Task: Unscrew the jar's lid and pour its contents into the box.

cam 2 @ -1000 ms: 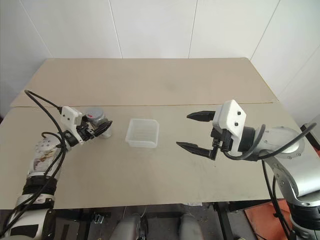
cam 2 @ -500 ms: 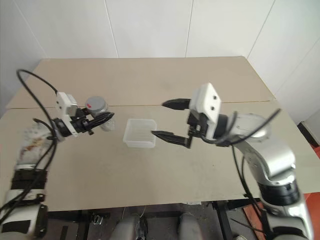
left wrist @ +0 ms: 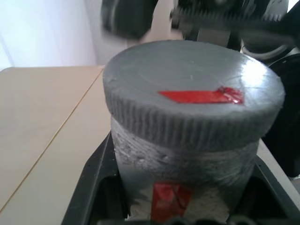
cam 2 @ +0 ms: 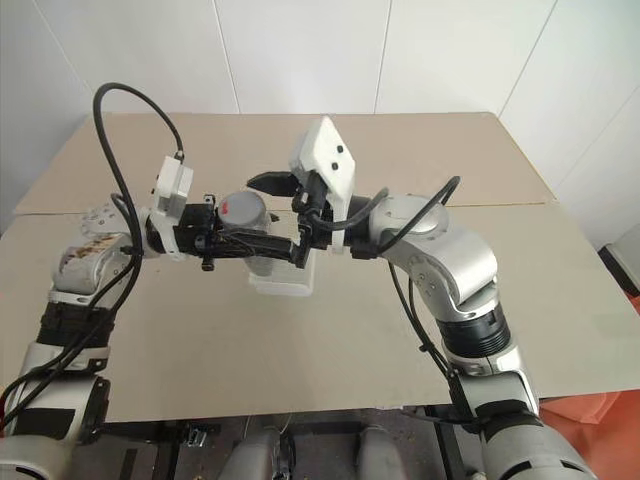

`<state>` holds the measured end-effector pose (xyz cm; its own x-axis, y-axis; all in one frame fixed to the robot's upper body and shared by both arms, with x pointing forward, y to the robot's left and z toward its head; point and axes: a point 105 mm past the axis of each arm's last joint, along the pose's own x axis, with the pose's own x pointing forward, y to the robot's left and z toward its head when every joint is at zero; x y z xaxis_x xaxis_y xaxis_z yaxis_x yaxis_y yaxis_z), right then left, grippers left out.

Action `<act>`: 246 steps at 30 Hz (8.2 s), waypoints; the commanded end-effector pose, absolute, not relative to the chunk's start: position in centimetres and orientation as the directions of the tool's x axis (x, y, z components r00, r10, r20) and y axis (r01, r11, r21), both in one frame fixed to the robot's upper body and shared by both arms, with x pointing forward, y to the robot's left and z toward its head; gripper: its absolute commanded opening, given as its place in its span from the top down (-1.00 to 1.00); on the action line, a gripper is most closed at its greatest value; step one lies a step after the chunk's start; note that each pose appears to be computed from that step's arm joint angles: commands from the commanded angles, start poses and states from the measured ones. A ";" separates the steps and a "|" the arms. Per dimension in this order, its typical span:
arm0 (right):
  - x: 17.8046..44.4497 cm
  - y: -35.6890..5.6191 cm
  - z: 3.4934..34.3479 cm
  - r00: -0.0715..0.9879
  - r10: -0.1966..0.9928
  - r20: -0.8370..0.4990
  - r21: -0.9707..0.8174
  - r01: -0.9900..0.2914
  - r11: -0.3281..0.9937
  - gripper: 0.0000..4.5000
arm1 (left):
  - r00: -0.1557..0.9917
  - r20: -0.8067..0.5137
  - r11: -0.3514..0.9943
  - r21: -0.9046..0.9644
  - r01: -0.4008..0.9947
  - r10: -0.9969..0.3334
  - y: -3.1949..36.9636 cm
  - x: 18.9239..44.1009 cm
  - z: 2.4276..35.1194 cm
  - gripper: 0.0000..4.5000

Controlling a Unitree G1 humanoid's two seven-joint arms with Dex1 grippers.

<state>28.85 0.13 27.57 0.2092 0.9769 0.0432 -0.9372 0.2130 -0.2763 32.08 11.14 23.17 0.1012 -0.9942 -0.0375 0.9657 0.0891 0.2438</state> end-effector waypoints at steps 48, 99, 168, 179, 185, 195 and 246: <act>28.3 -1.8 27.7 0.169 0.984 0.055 -0.349 -0.920 0.177 -0.99 | 0.153 -0.047 0.132 0.297 0.946 -0.987 12.2 33.2 22.9 0.13; 28.5 0.5 29.8 0.246 0.967 0.062 -0.359 -0.899 0.252 -0.99 | 0.153 -0.029 0.139 0.275 0.951 -0.988 11.8 33.2 23.2 0.13; 31.1 1.1 28.7 0.399 0.916 0.037 -0.357 -0.851 0.385 -0.99 | 0.136 -0.061 0.114 0.281 0.953 -0.989 13.9 31.8 23.7 0.13; 31.1 -0.9 28.6 0.423 0.906 0.025 -0.376 -0.836 0.400 -0.99 | 0.134 -0.066 0.111 0.277 0.955 -0.989 14.0 31.6 23.6 0.13; 31.2 -1.5 28.9 0.429 0.902 0.036 -0.368 -0.834 0.411 -0.99 | 0.133 -0.067 0.110 0.278 0.954 -0.989 14.0 31.6 23.7 0.13; 31.6 -2.5 29.0 0.445 0.895 0.034 -0.354 -0.832 0.427 -0.99 | 0.129 -0.071 0.105 0.276 0.955 -0.989 14.1 31.4 23.7 0.13; 28.8 0.0 32.9 0.238 0.951 0.197 -0.177 -0.945 0.273 -0.22 | 0.117 -0.100 0.088 0.258 0.962 -0.988 13.7 31.1 22.3 0.13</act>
<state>29.45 0.50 31.77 0.2455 0.9559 0.1614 -0.9511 0.2697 -0.1506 31.26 13.71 21.55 0.1220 -0.9868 -0.1065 0.9706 0.0962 0.2207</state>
